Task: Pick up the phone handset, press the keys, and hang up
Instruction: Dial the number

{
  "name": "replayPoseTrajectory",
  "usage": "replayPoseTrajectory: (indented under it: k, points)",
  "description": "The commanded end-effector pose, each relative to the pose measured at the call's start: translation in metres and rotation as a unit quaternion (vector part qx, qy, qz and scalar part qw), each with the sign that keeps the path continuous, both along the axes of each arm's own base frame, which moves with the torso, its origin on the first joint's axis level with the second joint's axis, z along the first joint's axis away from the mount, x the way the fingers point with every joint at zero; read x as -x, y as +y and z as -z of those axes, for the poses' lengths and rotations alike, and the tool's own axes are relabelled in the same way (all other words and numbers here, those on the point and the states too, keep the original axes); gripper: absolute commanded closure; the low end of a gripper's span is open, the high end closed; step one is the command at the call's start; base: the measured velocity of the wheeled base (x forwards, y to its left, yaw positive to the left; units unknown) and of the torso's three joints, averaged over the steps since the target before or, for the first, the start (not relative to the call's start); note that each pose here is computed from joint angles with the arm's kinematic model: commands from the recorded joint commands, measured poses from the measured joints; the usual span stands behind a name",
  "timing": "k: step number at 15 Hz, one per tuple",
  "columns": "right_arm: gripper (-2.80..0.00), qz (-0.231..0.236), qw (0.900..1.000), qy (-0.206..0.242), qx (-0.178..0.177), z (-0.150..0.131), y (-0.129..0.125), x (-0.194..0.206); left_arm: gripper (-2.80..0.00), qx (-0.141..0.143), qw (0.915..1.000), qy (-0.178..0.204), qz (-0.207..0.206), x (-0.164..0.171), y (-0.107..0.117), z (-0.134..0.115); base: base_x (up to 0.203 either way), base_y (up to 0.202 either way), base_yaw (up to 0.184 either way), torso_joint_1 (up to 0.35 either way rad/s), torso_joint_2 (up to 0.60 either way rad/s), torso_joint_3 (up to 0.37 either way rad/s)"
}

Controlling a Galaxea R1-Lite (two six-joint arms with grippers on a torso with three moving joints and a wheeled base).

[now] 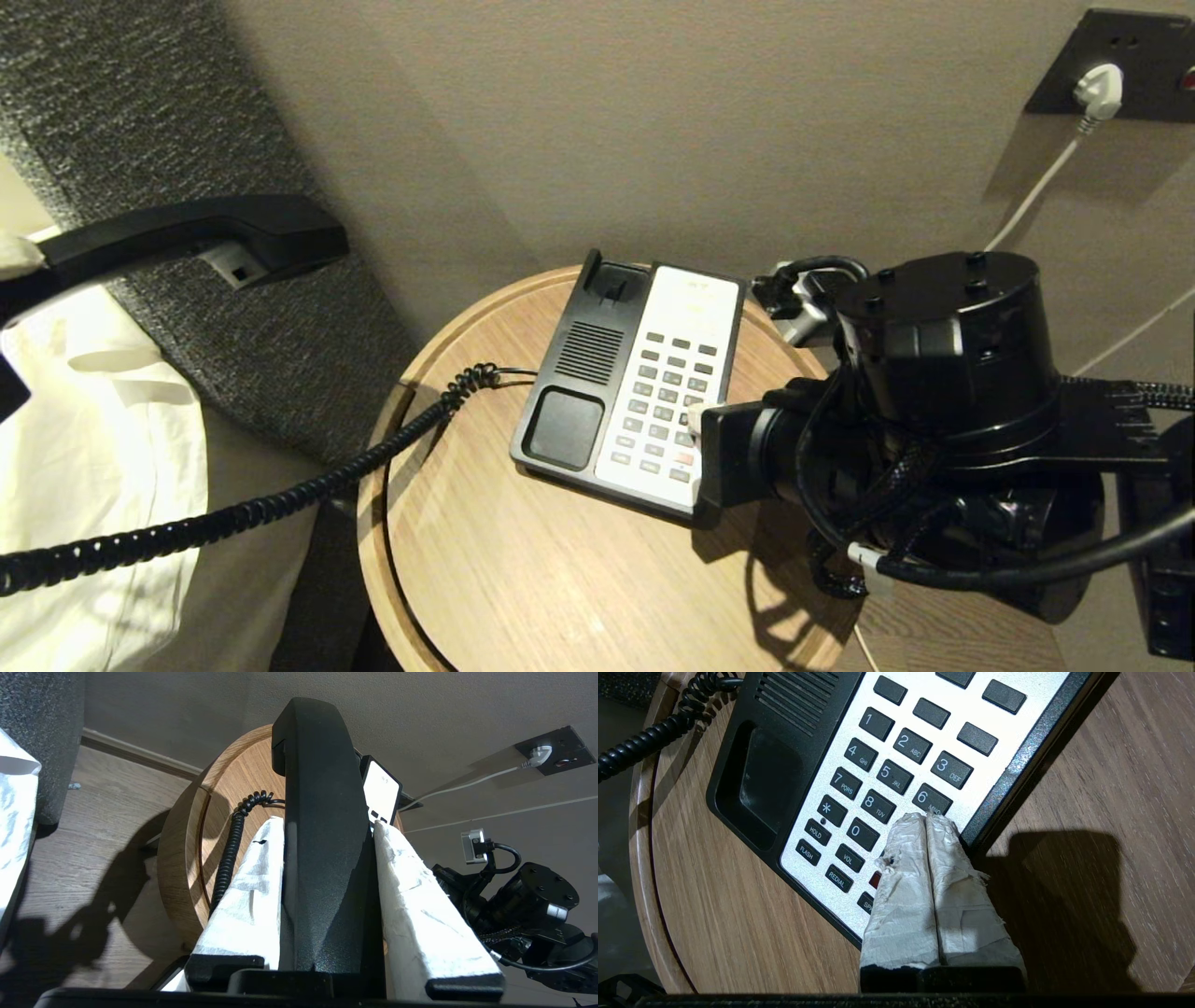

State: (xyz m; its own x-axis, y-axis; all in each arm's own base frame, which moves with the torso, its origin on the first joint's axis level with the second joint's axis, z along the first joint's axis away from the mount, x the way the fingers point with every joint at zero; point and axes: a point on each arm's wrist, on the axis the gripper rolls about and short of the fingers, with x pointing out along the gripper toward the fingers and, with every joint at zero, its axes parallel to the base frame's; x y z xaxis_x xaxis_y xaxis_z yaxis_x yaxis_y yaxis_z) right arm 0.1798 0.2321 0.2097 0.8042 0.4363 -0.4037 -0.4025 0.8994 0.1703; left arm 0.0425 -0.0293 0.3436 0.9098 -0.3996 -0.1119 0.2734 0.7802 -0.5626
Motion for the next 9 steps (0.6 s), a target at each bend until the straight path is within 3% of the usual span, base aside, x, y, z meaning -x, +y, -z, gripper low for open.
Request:
replayPoseTrajectory:
  k: [1, 9]
  points:
    - [0.0, 0.001, 1.0, 0.002, 0.007, 0.004, 0.001, -0.001, 0.0, 0.002, 1.0, 0.001, -0.001, 0.0, 0.0, 0.0, 0.0, 0.0, 0.0, 0.0, 0.0, 0.0]
    - [0.0, 0.0, 1.0, -0.004, -0.011, -0.006, -0.002, 0.002, 0.0, 0.002, 1.0, 0.001, -0.001, 0.0, 0.0, 0.0, 0.0, 0.0, 0.0, 0.0, 0.0, 0.0]
